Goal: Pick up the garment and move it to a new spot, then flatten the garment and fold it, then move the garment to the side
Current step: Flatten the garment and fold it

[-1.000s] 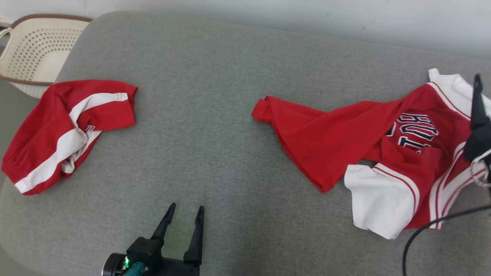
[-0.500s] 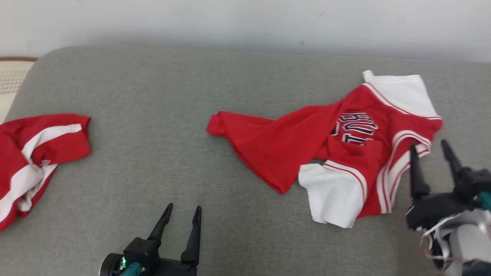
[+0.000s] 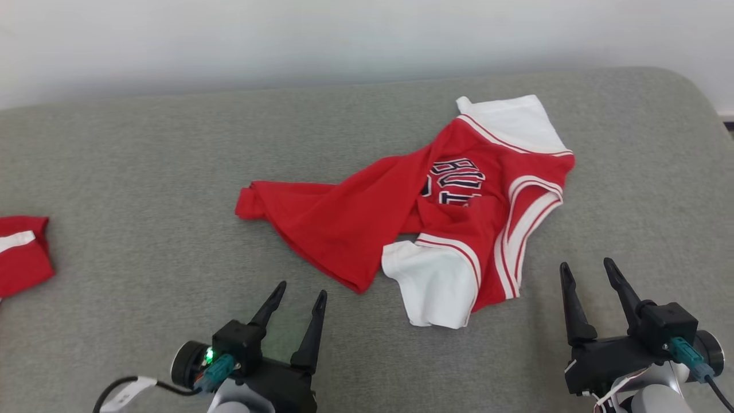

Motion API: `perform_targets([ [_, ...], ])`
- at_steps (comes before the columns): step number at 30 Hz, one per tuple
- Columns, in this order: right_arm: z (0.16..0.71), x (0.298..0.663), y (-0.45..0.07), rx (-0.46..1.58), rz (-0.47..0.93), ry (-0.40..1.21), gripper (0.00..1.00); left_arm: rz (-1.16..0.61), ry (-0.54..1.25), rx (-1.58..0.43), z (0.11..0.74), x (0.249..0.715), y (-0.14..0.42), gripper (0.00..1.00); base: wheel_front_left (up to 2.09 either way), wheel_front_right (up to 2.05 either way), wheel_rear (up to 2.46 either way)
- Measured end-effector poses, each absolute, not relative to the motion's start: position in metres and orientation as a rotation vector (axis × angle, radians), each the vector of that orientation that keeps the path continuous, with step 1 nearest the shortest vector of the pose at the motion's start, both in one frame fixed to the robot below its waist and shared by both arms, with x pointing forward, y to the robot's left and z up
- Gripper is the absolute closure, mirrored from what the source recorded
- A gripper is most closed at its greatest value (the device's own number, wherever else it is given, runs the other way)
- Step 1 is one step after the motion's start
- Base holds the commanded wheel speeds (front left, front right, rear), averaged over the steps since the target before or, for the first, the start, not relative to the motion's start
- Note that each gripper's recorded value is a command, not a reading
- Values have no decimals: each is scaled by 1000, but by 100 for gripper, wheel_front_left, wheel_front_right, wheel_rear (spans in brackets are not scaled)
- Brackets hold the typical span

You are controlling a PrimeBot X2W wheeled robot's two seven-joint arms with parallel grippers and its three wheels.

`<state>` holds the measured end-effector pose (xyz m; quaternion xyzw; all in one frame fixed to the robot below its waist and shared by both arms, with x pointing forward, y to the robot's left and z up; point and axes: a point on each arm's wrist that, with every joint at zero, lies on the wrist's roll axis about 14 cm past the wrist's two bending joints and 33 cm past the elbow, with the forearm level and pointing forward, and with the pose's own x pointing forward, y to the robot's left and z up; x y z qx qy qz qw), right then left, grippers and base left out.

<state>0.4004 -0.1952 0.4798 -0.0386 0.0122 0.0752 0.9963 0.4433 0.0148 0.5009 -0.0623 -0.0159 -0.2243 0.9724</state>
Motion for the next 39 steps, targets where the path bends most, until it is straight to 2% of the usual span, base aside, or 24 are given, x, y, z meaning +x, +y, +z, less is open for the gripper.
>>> perform_targets([
  [12,478,388,-235,-73,20,40,0,-625,89,-177,466,453,-52,0,0,0,0],
  [21,474,385,-250,-79,-29,59,0,-654,122,-190,451,460,-68,0,0,0,0],
  [22,473,385,-250,-78,-32,63,0,-657,121,-192,451,461,-69,15,0,0,0],
  [23,472,384,-251,-78,-35,66,0,-659,117,-197,452,463,-71,62,0,0,0],
  [24,472,384,-251,-78,-35,66,0,-659,117,-197,452,463,-71,100,0,0,0],
  [29,469,384,-256,-74,-52,75,0,-666,11,-218,483,473,-74,100,0,0,0],
  [39,464,394,-241,-33,-28,74,0,-574,-310,-184,578,504,-42,100,0,0,0],
])
